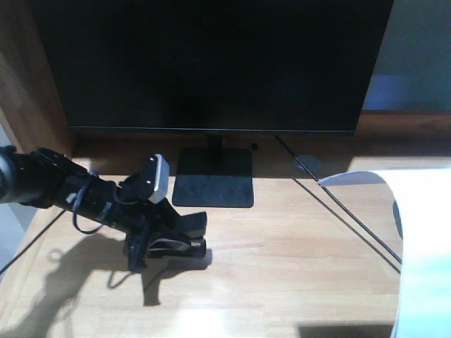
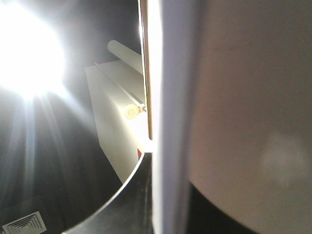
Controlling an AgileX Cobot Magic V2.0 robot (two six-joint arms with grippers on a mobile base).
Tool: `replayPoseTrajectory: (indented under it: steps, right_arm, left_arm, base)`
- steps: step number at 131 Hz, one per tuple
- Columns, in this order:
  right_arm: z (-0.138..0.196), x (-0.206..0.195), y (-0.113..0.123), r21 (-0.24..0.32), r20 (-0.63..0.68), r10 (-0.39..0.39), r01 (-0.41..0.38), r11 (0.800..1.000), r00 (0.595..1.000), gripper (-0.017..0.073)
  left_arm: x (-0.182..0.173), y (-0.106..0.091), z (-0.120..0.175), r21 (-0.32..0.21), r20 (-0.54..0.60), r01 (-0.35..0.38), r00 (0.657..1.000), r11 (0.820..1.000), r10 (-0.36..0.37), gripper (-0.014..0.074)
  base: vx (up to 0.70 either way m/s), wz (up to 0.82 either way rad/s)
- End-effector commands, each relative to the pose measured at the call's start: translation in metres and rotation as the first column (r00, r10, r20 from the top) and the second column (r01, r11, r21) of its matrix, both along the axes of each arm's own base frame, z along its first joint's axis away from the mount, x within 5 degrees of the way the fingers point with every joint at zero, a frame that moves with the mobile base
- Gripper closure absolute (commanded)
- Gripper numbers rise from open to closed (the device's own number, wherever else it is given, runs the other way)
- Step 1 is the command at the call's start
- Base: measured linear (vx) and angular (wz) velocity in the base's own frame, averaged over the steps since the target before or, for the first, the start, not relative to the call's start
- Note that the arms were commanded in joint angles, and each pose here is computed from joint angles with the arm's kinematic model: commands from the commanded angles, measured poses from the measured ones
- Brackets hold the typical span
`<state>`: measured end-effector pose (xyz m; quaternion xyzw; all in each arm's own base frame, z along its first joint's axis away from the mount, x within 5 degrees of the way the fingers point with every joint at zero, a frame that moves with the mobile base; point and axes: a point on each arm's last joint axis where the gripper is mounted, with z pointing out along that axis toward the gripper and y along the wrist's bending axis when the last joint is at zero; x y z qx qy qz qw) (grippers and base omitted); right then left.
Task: Grab stapler and paper to desk for stapling
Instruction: 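Lower the left gripper with the black stapler toward the desk top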
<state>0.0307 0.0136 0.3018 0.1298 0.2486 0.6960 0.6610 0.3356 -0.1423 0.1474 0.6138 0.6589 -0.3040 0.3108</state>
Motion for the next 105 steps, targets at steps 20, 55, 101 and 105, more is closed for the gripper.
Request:
replayPoseTrajectory:
  steps: [20,55,101,105]
  right_arm:
    - [0.009,-0.003,0.000,0.003,0.051,0.000,0.000,1.000,0.999,0.0565]
    - [0.009,-0.003,0.000,0.003,0.051,0.000,0.000,1.000,0.999,0.0565]
    - [0.009,-0.003,0.000,0.003,0.050,0.000,0.000,1.000,0.999,0.0565]
    - [0.009,-0.003,0.000,0.003,0.050,0.000,0.000,1.000,0.999,0.0565]
  left_arm:
    - [0.004,-0.011,0.005,-0.078,-0.005,0.004,1.000,0.997,-0.005,0.0600]
    - [0.008,-0.009,-0.005,-0.035,0.001,-0.024,1.000,0.999,0.024,0.0600]
    - [0.008,-0.009,-0.009,-0.024,-0.005,-0.017,1.000,1.000,0.017,0.0563]
    - [0.007,-0.009,-0.009,-0.023,-0.004,-0.016,1.000,1.000,0.016,0.0552]
  base:
    - [0.00,0.00]
    - [0.00,0.00]
    - [0.00,0.00]
    - [0.00,0.00]
